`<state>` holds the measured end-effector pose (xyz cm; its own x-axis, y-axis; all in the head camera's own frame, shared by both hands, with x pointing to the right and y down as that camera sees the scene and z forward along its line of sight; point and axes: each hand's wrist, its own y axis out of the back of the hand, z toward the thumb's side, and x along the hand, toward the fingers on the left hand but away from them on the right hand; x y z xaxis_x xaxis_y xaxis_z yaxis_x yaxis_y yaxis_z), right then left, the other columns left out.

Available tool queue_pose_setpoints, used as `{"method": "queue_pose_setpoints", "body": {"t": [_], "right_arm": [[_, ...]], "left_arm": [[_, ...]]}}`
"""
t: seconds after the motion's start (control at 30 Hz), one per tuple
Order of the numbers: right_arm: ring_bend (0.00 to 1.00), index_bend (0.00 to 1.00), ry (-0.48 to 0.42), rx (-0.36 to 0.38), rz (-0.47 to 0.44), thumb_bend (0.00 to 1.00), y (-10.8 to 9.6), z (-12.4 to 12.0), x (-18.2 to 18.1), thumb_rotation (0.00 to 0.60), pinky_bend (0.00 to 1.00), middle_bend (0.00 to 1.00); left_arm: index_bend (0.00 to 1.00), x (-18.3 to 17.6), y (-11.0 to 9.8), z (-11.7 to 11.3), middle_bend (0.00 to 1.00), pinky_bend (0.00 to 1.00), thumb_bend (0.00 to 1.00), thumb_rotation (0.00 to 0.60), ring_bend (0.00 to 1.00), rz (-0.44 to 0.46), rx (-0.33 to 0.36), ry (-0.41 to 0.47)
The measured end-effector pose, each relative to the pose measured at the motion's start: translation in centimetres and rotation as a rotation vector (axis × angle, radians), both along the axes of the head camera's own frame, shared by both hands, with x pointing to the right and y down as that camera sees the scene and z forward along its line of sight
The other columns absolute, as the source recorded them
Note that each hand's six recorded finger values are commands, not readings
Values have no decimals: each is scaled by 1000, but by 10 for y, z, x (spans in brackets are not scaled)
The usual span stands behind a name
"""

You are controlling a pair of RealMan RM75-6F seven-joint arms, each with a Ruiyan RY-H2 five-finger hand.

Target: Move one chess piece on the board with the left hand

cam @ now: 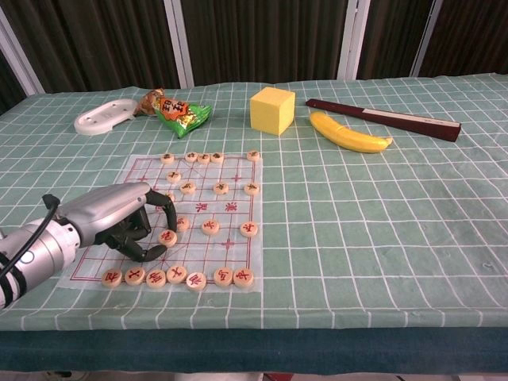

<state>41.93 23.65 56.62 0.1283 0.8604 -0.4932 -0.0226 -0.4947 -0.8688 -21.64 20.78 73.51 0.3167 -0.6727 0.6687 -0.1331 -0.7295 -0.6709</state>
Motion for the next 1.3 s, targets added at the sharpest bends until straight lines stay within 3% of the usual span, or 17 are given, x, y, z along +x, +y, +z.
{"method": "queue_pose_setpoints", "body": {"t": [0.33, 0.63, 0.87, 1.0, 1.13, 1.3], "right_arm": [[0, 0, -1, -8, -4, 194, 1, 1, -1, 600, 0, 0], [0, 0, -3, -6, -3, 194, 1, 1, -1, 600, 0, 0], [0, 0, -8, 0, 1, 194, 0, 0, -1, 600, 0, 0], [0, 0, -7, -1, 2, 194, 0, 0, 0, 600, 0, 0], [0, 0, -7, -1, 1, 194, 0, 0, 0, 600, 0, 0], [0, 0, -2, 0, 3, 194, 0, -1, 1, 600, 0, 0]], "left_arm": [[529, -7, -1, 1, 1000, 1000, 351, 600, 1000, -6, -3, -6], [437, -5, 1, 0, 1000, 1000, 351, 600, 1000, 0, -5, 1], [295, -5, 1, 0, 1000, 1000, 355, 600, 1000, -2, -10, -2], [280, -4, 1, -2, 1000, 1000, 353, 600, 1000, -1, -6, 4], [280, -3, -2, -11, 1000, 1000, 353, 600, 1000, -5, 11, 28], [276, -9, -11, -43, 1000, 1000, 351, 600, 1000, 0, 107, 70]]}}
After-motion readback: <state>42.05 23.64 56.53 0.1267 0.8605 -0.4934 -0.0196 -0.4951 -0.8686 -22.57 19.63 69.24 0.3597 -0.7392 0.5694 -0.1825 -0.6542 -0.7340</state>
